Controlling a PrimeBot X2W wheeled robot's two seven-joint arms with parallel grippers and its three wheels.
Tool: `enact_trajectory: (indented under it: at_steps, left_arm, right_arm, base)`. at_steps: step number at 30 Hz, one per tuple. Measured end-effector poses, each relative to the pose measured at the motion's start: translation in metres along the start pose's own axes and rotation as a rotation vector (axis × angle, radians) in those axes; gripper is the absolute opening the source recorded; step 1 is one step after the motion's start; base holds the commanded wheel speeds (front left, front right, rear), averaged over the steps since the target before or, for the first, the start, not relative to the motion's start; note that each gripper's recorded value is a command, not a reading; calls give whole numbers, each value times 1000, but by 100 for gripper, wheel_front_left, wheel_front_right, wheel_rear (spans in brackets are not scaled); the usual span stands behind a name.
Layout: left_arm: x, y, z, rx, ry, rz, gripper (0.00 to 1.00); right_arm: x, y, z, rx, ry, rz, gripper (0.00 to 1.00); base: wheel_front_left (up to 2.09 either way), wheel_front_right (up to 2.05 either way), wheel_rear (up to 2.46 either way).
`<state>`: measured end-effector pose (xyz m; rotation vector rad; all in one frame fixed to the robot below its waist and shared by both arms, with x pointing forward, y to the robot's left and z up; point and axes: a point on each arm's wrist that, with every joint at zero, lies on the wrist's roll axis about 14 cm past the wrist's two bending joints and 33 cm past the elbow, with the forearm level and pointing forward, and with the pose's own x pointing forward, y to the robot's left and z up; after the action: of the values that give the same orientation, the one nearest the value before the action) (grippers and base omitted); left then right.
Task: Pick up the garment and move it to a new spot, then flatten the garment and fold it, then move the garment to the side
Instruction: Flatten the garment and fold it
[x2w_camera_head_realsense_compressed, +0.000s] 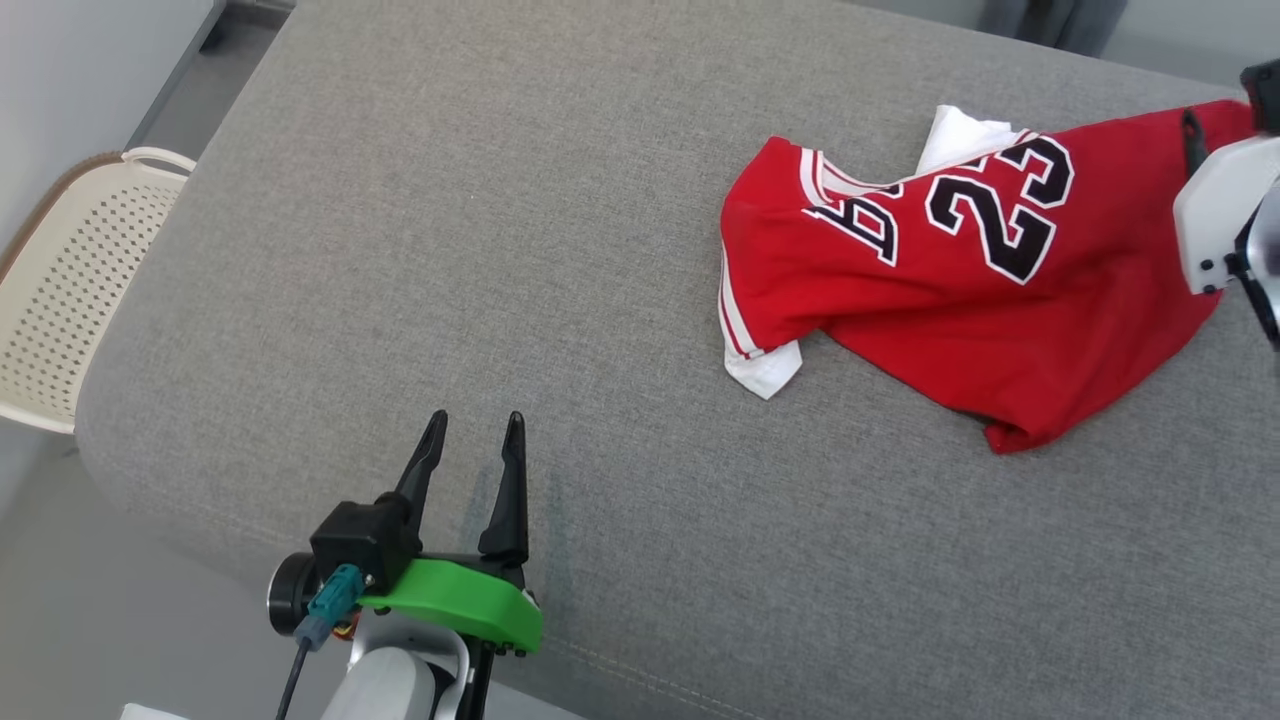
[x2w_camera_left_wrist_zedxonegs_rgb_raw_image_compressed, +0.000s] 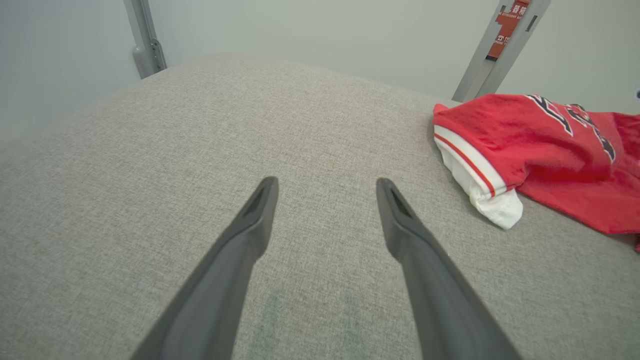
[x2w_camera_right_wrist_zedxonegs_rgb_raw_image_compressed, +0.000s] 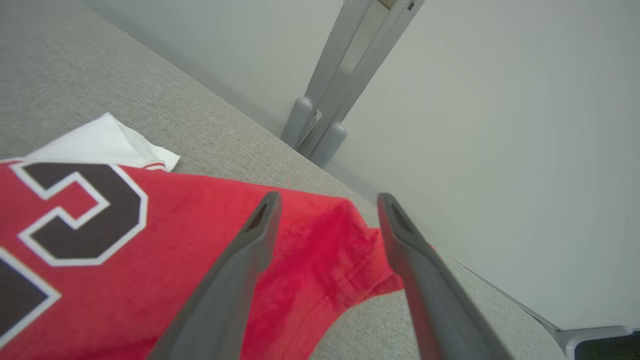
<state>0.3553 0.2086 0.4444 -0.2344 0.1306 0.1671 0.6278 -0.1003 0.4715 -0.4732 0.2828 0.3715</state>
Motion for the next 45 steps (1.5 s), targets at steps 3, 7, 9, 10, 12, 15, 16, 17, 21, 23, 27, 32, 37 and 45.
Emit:
enact_trajectory:
  at_steps: [3,7,9,10,12,15,16,17,21,23,27,32,37,45]
  left_arm:
    - [-1,-1,3,5,-10,-10,100]
    - [-2,-4,8,12,-27,-32,100]
    - [-4,-10,11,8,-37,-52,100]
    - [-5,-13,11,7,-40,-63,100]
    - [-6,-19,15,7,-51,-81,100]
    - [-10,-27,17,8,-57,-110,100]
    - [-11,-30,18,7,-62,-120,100]
    - [-12,-33,19,6,-66,-127,100]
    - [-15,-44,26,4,-85,-163,100]
    - [-17,-49,28,4,-89,-180,100]
    - [-17,-57,33,4,-102,-206,100]
    - [-15,-57,31,10,-93,-207,100]
    - [-10,-49,30,12,-84,-179,100]
    - [-7,-26,21,16,-59,-103,100]
  right_arm:
    - [-8,10,13,23,-67,14,100]
    - [-26,14,25,71,-146,12,100]
    - [-40,10,30,97,-190,-3,100]
    - [-47,8,32,103,-208,-12,100]
    - [-63,7,35,148,-246,-28,100]
    - [-85,14,30,214,-277,-37,100]
    - [-94,16,26,233,-282,-41,100]
    - [-100,18,22,242,-282,-44,100]
    - [-130,48,1,305,-279,-18,100]
    - [-143,65,-11,336,-266,-2,100]
    - [-163,101,-37,411,-207,37,100]
    - [-163,120,-42,431,-184,70,100]
    - [-147,136,-46,423,-144,112,100]
    - [-119,156,-67,347,-44,168,73]
  base:
    - [0,0,0]
    - [0,0,0]
    - [0,0,0]
    - [0,0,0]
    - [0,0,0]
    - [0,0,0]
    - [0,0,0]
    - [0,0,0]
    - [0,0,0]
    - [0,0,0]
    - [0,0,0]
    - [0,0,0]
    - [0,0,0]
    - [0,0,0]
